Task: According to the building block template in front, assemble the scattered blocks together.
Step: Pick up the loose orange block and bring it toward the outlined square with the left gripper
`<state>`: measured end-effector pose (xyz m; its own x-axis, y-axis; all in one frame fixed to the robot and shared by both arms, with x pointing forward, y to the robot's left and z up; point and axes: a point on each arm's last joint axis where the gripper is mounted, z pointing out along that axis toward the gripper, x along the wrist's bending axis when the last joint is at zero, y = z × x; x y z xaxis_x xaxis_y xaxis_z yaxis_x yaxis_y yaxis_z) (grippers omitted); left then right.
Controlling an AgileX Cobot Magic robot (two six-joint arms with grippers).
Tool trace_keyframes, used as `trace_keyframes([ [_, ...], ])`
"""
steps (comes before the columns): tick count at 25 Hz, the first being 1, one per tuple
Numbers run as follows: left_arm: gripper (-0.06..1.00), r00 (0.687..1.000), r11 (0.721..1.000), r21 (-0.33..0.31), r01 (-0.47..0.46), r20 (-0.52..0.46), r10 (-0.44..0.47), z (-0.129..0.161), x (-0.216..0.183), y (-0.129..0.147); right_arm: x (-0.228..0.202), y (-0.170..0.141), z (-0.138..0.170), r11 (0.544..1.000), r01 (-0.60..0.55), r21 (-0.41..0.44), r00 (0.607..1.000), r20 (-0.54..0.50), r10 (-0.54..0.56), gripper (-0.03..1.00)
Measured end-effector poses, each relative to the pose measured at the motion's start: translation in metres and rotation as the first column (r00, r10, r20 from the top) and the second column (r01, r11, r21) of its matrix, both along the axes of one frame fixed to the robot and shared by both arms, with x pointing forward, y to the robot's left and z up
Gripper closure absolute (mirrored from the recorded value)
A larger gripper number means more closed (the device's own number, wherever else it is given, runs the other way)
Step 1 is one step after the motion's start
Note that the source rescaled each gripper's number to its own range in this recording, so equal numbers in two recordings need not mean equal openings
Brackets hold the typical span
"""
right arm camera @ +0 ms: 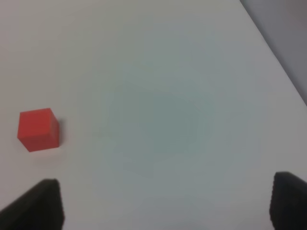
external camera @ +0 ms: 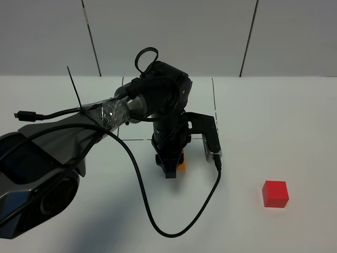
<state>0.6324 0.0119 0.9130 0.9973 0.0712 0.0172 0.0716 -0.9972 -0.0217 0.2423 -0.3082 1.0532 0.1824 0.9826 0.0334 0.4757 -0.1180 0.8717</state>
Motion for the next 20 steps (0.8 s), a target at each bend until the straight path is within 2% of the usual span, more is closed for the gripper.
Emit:
trace_keyframes([
  [14, 0.94, 0.999, 0.999, 0.035, 0.002, -0.045, -0.001, -0.028, 0.000, 0.000, 0.000, 0.000, 0.000, 1.000, 0.000, 0.000, 1.000, 0.000, 0.000, 0.24],
  [20, 0.94, 0.999, 0.998, 0.054, 0.013, -0.032, -0.012, -0.028, 0.001, 0.001, 0.000, 0.000, 0.000, 1.000, 0.000, 0.000, 1.000, 0.000, 0.000, 0.24],
])
